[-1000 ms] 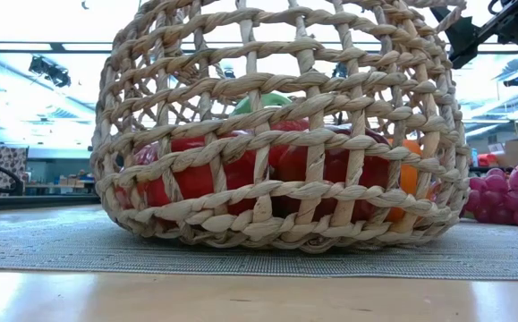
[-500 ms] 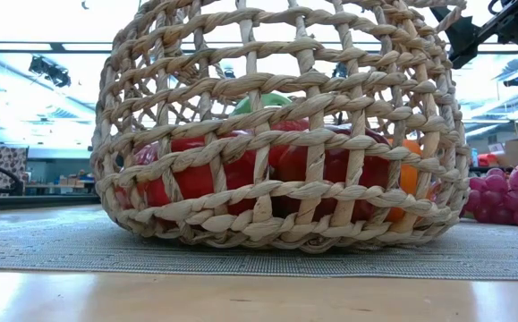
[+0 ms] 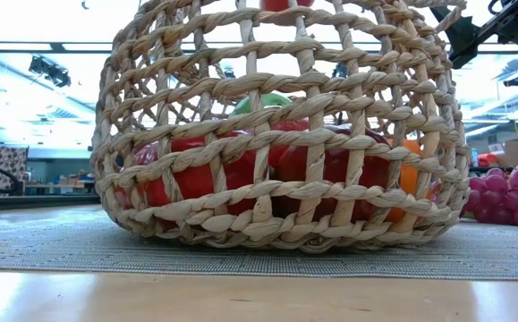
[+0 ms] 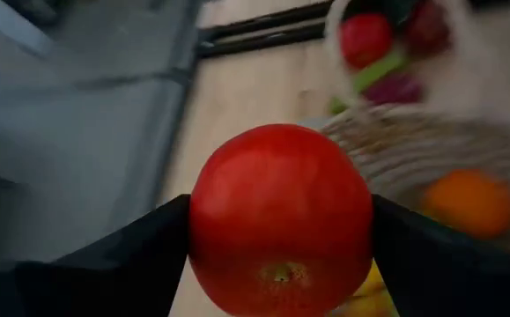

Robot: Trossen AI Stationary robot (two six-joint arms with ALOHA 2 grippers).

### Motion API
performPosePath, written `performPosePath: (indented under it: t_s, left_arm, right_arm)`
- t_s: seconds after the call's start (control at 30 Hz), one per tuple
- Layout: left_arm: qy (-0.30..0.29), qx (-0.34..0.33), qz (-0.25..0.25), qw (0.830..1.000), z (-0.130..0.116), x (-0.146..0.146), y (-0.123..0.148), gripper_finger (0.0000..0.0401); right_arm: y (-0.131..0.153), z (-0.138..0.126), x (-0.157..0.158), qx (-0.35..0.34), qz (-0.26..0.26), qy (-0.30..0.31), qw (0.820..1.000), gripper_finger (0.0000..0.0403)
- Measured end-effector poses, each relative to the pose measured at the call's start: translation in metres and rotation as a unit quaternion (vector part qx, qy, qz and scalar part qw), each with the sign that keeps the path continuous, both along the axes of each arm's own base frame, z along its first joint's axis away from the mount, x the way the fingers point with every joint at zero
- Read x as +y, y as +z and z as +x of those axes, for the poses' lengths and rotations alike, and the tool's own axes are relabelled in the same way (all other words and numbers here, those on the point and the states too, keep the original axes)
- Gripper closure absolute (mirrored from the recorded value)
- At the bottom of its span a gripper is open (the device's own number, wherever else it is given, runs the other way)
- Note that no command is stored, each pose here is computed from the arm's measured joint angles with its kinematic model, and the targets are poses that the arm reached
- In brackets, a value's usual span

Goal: Build produce basket
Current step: Put the red apple into the brown basket

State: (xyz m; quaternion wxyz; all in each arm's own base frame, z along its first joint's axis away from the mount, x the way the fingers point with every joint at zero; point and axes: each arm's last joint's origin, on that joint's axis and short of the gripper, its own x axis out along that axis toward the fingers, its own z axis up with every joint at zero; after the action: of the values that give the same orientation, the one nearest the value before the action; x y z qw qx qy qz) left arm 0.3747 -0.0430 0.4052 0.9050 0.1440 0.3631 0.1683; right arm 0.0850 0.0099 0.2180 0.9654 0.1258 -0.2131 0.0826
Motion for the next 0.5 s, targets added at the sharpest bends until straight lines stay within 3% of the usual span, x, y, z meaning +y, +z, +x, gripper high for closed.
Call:
performPosePath:
  t_s: [0.1,0.27,0.4,0.5]
  left_arm:
    - [0.004,-0.029,-0.119,0.992,-0.001,0.01,0.004,0.0083]
    - [0.024,-0.037,-0.296,0.954,0.0,0.031,0.003,0.0083]
    - [0.034,-0.035,-0.383,0.922,0.001,0.046,0.003,0.0083]
    - [0.04,-0.035,-0.401,0.915,0.001,0.049,0.002,0.0083]
  right_arm:
    - [0.0,0.0,0.0,0.0,0.0,0.0,1.0,0.0041]
    - [0.0,0.0,0.0,-0.001,0.0,0.0,1.0,0.0041]
    - [0.0,0.0,0.0,-0.001,0.0,0.0,1.0,0.0041]
    - [0.0,0.0,0.0,-0.001,0.0,0.0,1.0,0.0041]
